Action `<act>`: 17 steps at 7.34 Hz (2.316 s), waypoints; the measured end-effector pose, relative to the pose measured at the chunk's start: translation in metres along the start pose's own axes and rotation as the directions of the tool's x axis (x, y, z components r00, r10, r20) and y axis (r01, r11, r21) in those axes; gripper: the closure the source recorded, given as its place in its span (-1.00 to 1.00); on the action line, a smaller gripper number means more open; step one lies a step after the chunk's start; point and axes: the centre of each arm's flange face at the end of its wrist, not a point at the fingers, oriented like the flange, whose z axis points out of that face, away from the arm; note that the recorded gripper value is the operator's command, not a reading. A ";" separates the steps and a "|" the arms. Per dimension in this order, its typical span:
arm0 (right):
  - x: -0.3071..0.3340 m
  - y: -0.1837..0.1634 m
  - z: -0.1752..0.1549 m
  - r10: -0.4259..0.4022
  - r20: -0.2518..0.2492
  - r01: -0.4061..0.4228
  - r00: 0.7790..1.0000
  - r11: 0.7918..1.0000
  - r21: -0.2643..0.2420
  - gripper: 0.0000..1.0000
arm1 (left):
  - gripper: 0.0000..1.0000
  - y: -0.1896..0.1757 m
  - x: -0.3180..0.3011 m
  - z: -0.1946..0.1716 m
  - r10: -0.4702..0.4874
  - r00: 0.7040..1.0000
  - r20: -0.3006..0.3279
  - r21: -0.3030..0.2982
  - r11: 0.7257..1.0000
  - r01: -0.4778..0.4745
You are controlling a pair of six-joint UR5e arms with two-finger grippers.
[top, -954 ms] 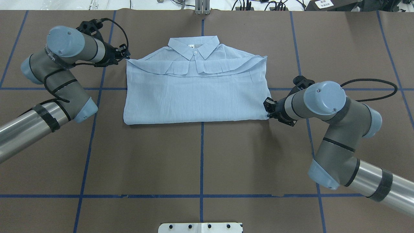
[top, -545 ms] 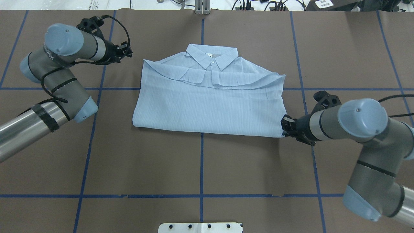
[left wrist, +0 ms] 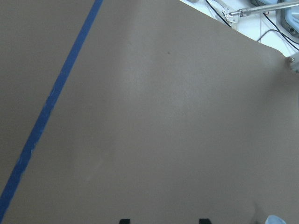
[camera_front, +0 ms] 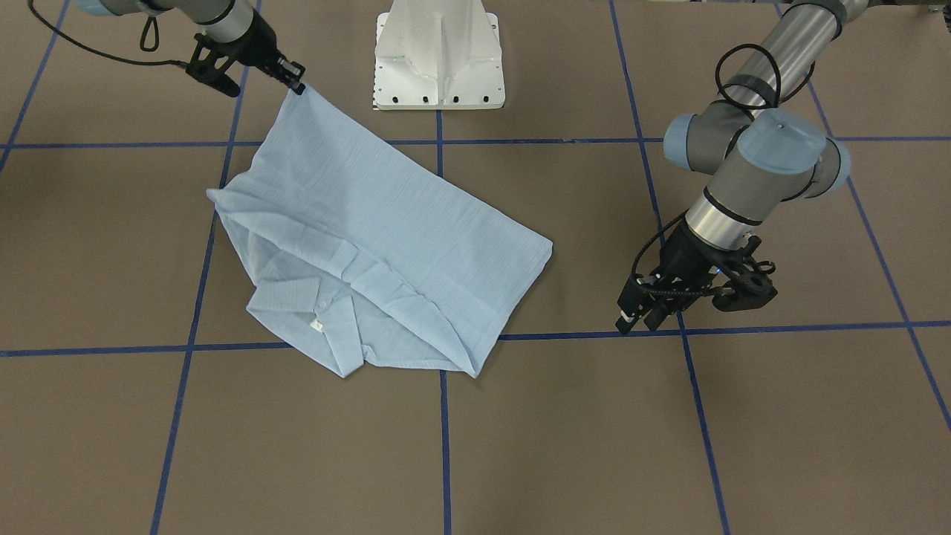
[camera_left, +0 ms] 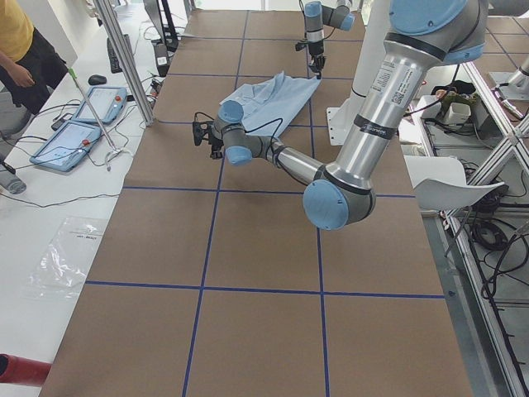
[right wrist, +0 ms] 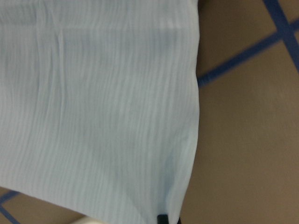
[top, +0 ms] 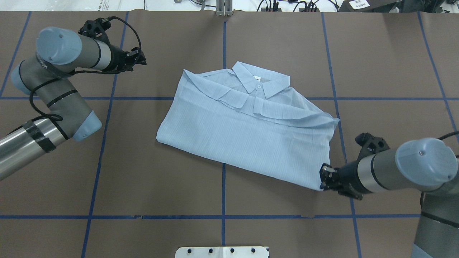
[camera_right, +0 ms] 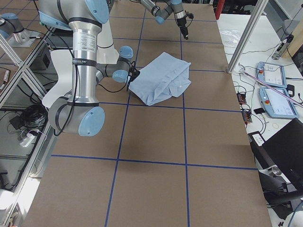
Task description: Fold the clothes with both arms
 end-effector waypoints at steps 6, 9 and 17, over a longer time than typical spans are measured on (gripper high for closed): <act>-0.001 0.012 -0.005 0.040 0.004 -0.040 0.999 0.999 -0.024 -1.00 | -0.79 0.151 0.062 -0.004 -0.263 0.964 -0.037 -0.242 0.939 0.246; -0.023 -0.025 -0.030 0.080 0.085 -0.083 0.993 0.996 0.035 -1.00 | -0.62 0.226 0.064 0.036 -0.342 0.933 0.109 -0.230 0.905 0.358; -0.027 -0.038 -0.025 0.092 0.092 -0.097 0.991 0.993 0.061 -1.00 | 1.00 0.229 0.046 0.065 -0.321 0.938 0.127 -0.098 0.937 0.334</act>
